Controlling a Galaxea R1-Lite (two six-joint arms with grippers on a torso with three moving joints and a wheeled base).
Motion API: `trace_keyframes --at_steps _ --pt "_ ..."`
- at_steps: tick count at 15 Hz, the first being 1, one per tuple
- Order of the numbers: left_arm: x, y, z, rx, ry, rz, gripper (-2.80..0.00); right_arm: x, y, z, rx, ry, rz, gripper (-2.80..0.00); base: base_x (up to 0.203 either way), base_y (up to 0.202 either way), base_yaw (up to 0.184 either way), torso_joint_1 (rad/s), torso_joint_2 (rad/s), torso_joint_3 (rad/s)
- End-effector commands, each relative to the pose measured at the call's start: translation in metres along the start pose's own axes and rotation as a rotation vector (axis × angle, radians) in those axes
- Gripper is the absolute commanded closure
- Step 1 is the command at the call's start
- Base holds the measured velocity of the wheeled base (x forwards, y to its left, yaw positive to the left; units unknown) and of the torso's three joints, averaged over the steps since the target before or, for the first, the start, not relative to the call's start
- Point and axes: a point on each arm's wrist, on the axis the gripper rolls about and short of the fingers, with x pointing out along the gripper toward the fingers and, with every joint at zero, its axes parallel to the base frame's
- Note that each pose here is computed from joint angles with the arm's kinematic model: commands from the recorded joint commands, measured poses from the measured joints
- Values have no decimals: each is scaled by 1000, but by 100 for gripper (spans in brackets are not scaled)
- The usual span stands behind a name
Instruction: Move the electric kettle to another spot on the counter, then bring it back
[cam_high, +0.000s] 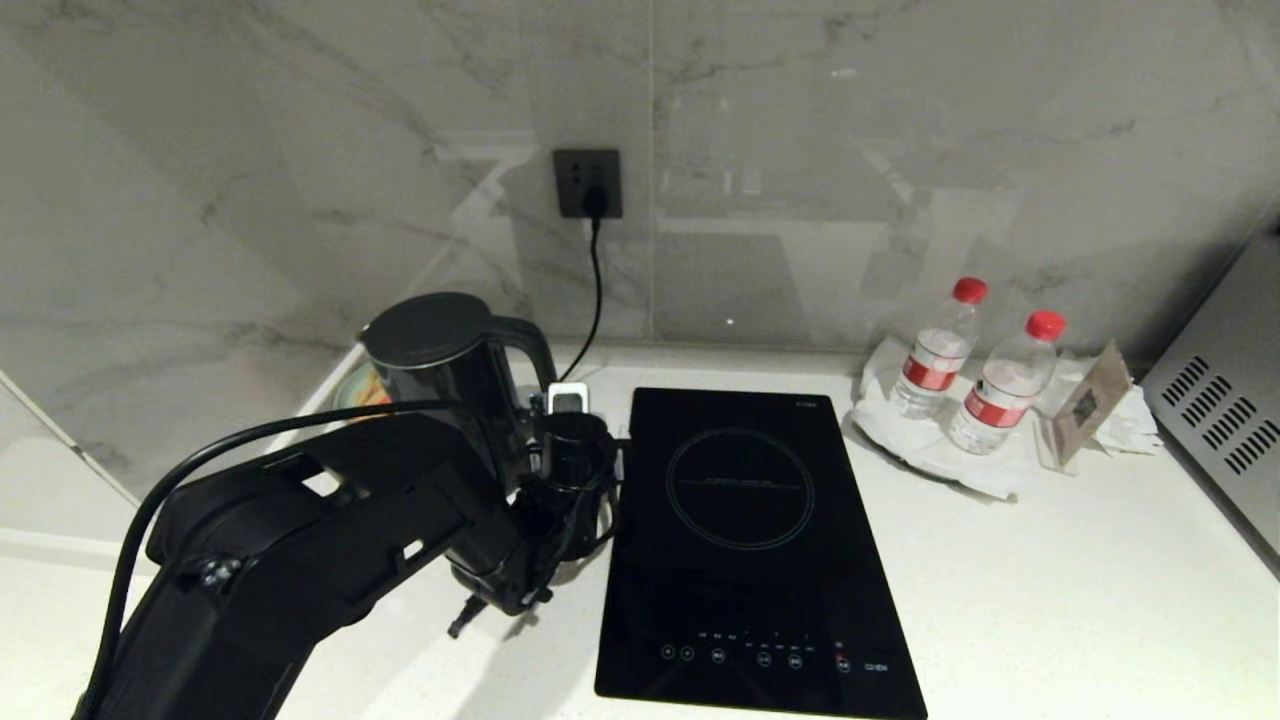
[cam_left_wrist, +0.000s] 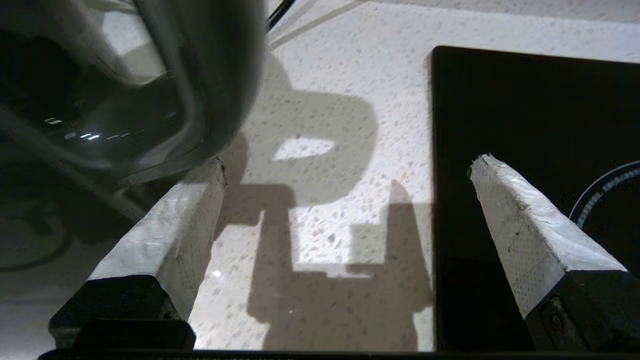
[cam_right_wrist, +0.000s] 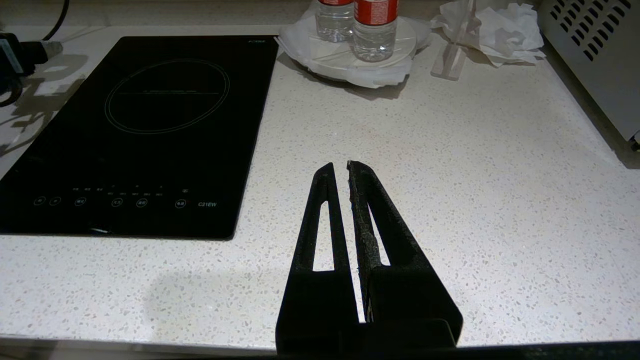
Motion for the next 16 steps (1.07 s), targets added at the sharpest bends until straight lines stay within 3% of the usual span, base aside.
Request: trace_keyframes --at_steps 1,16 --pt "8 3 -11 13 9 16 -280 0 0 0 0 0 0 0 0 0 0 0 0 0" --pt "15 14 -29 56 50 52 -280 0 0 0 0 0 0 0 0 0 0 0 0 0"
